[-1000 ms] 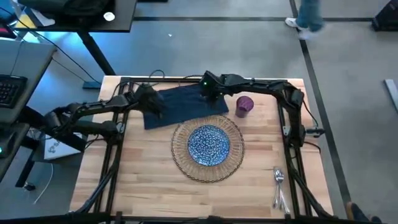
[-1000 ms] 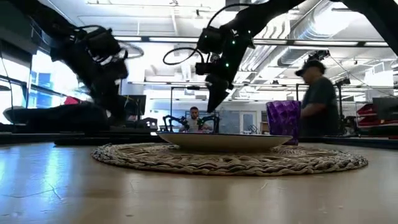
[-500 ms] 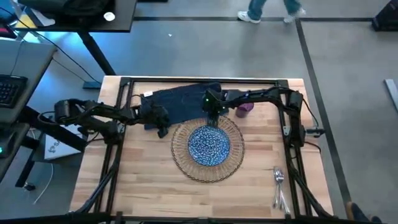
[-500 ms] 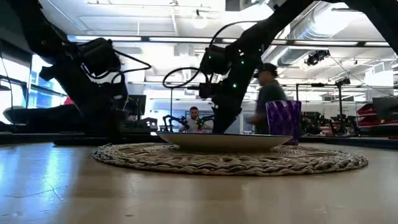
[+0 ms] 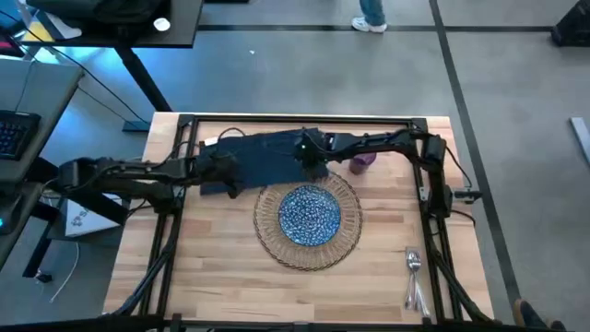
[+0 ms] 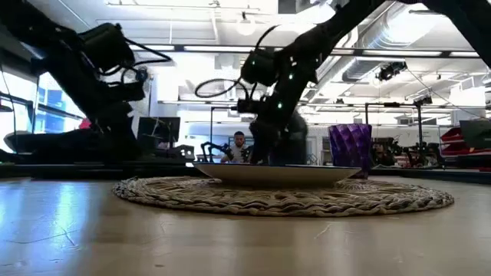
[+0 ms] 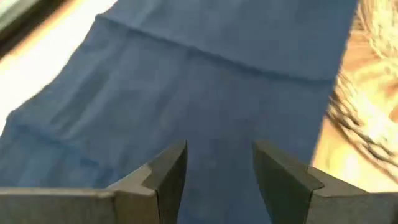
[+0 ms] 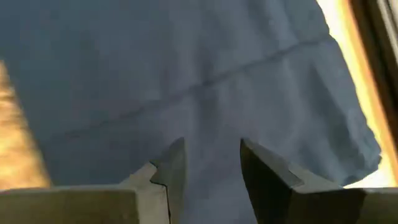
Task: Set table place
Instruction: Fold the blue table napkin
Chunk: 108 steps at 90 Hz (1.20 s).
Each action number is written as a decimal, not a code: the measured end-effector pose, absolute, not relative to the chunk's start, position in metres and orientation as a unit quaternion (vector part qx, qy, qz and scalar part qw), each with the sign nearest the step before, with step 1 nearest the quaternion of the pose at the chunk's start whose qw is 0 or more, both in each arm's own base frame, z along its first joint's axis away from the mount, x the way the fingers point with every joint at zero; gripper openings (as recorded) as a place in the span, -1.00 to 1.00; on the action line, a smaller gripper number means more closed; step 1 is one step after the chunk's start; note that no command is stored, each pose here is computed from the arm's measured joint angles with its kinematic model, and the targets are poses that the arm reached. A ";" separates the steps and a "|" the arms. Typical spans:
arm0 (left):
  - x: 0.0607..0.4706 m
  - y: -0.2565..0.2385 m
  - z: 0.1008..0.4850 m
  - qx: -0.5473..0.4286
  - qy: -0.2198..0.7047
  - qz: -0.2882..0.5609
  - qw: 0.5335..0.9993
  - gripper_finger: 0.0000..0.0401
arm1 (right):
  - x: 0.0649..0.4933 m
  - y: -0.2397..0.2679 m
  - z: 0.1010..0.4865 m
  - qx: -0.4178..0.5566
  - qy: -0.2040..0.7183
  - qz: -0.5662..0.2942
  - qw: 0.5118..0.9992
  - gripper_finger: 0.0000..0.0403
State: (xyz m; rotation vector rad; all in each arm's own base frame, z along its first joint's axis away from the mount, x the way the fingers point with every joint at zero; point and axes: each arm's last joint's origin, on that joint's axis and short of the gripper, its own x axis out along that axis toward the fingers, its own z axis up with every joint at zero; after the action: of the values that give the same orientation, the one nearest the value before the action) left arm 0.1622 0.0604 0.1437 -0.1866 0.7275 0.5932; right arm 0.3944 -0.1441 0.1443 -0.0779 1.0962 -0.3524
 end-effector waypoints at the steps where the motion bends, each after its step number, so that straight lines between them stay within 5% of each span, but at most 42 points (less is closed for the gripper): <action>1: 0.162 0.060 0.143 -0.092 0.344 0.285 0.890 -0.19 | 0.394 -0.145 0.143 -0.035 0.520 -0.166 0.837 -0.41; 31: 0.131 0.060 0.102 -0.128 0.414 0.402 0.807 -0.19 | 0.373 -0.169 0.134 -0.070 0.597 -0.264 0.755 -0.41; 45: 0.146 0.066 0.127 -0.114 0.385 0.368 0.839 -0.19 | 0.382 -0.170 0.157 -0.053 0.560 -0.248 0.789 -0.41; 67: 0.163 0.070 0.154 -0.080 0.331 0.339 0.877 -0.19 | 0.393 -0.153 0.157 0.031 0.520 -0.099 0.848 -0.41; 108: 0.140 0.063 0.094 -0.177 0.393 0.381 0.818 -0.19 | 0.374 -0.152 0.139 -0.046 0.599 -0.133 0.788 -0.41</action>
State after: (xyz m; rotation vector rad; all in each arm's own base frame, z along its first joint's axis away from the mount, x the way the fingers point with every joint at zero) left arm 0.1405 0.0634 0.0938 -0.3762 0.8371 0.8119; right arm 0.3737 -0.1518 0.1390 -0.0995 1.2900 -0.2873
